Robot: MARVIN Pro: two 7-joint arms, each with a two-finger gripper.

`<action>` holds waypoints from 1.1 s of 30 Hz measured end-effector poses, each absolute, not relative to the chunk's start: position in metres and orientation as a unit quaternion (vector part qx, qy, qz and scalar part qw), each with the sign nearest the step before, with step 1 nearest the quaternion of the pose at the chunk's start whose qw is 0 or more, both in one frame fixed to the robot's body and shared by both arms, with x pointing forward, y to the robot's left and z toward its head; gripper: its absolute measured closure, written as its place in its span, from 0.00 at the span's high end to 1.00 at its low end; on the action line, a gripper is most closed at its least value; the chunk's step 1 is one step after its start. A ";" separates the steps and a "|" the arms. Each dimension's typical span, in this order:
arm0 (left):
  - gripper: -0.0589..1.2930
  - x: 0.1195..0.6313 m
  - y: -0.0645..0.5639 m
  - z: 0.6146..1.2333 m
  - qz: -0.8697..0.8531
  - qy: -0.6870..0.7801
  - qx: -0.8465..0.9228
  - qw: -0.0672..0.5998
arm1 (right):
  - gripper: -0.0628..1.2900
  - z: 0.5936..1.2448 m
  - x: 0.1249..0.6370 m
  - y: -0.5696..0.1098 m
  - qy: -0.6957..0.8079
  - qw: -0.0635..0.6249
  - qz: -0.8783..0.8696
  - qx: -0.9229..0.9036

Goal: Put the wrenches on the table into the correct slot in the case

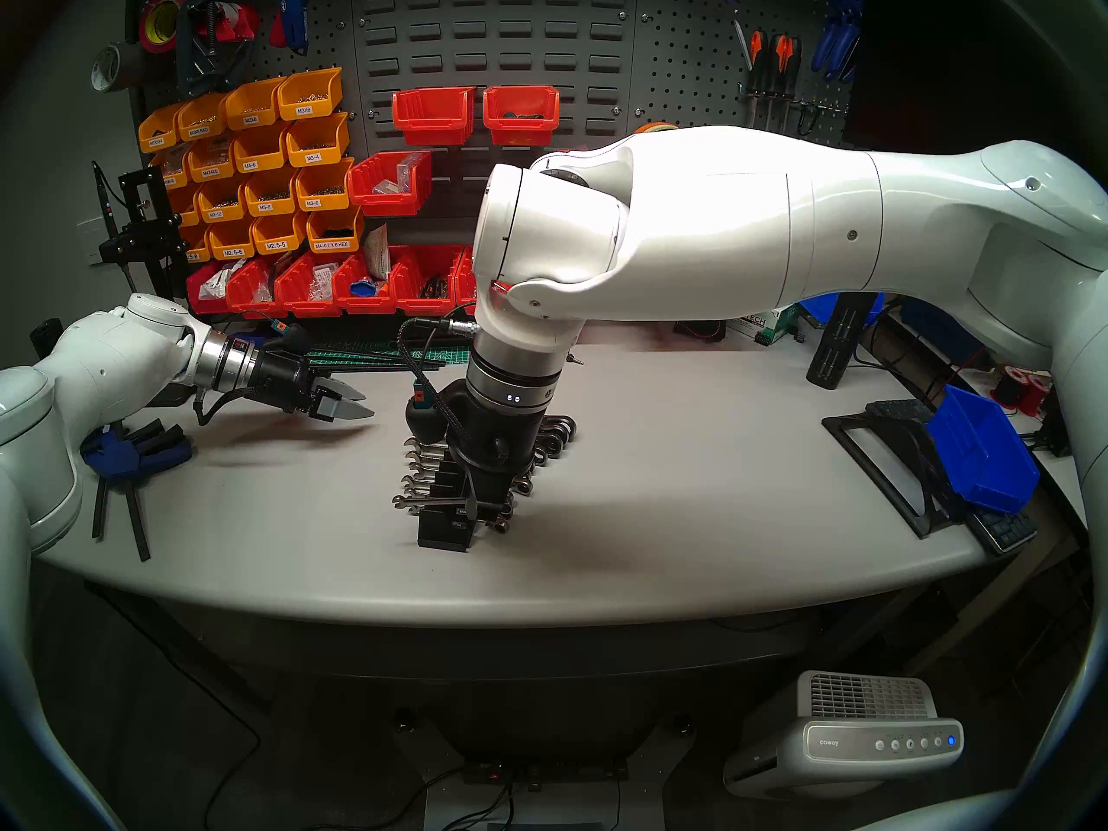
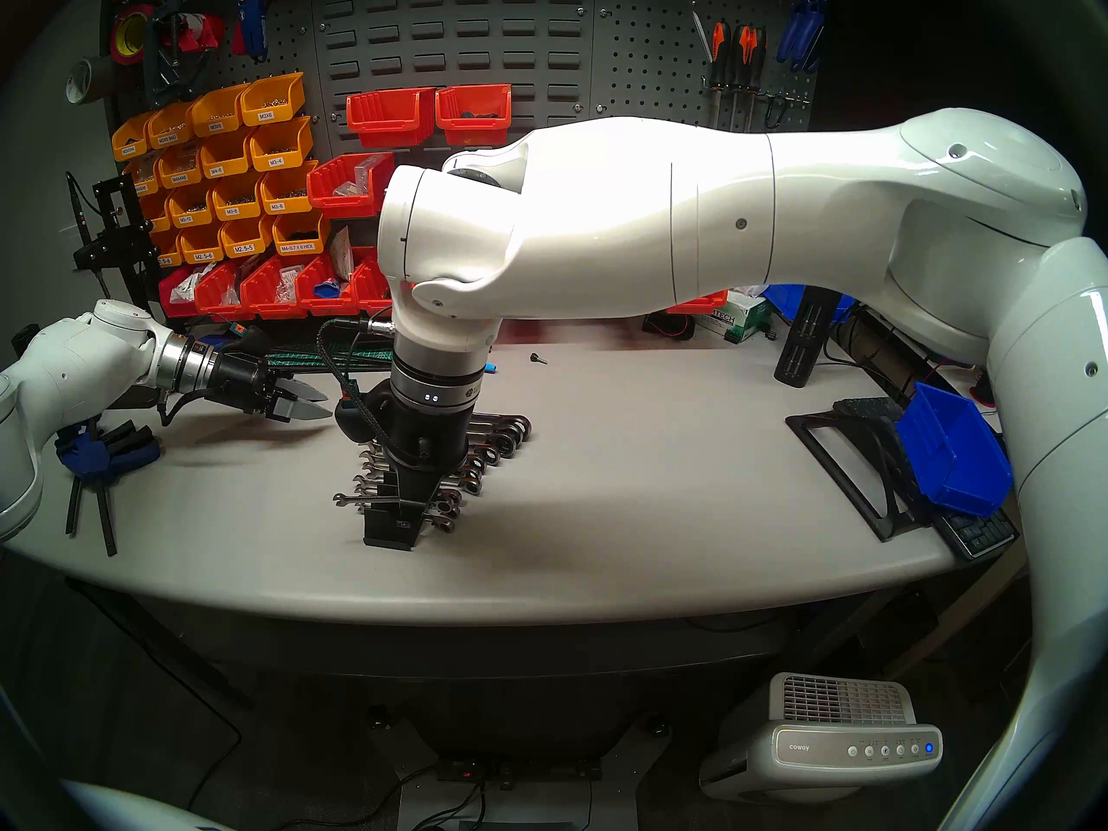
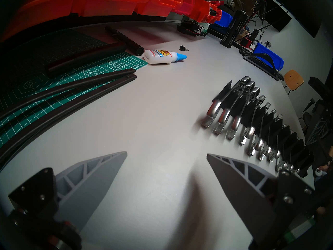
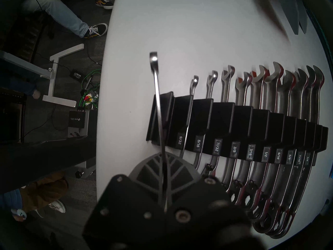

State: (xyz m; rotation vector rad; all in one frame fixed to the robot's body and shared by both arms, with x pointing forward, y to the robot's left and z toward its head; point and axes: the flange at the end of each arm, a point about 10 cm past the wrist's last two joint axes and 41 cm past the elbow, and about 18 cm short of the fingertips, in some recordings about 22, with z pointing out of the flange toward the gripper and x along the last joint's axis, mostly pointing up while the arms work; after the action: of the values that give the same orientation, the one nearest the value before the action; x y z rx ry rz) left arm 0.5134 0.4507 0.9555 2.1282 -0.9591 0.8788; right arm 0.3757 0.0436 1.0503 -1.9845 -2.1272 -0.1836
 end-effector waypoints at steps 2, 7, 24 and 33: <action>0.96 0.513 0.451 0.955 0.334 -0.365 0.809 0.318 | 0.02 1.050 0.376 0.042 -0.725 0.113 -0.059 -0.677; 0.96 0.513 0.451 0.955 0.334 -0.365 0.809 0.318 | 0.02 1.050 0.376 0.039 -0.725 0.111 -0.053 -0.678; 0.96 0.513 0.451 0.955 0.334 -0.365 0.809 0.318 | 0.02 1.056 0.382 0.044 -0.720 0.120 -0.060 -0.681; 0.96 0.513 0.451 0.955 0.334 -0.365 0.809 0.318 | 0.02 1.054 0.380 0.052 -0.723 0.118 -0.061 -0.678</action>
State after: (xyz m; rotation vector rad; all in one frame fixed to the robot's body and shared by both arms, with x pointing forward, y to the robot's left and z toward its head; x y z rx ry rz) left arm 0.5133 0.4507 0.9555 2.1282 -0.9591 0.8788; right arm 0.3796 0.0517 1.0543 -1.9837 -2.1156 -0.1774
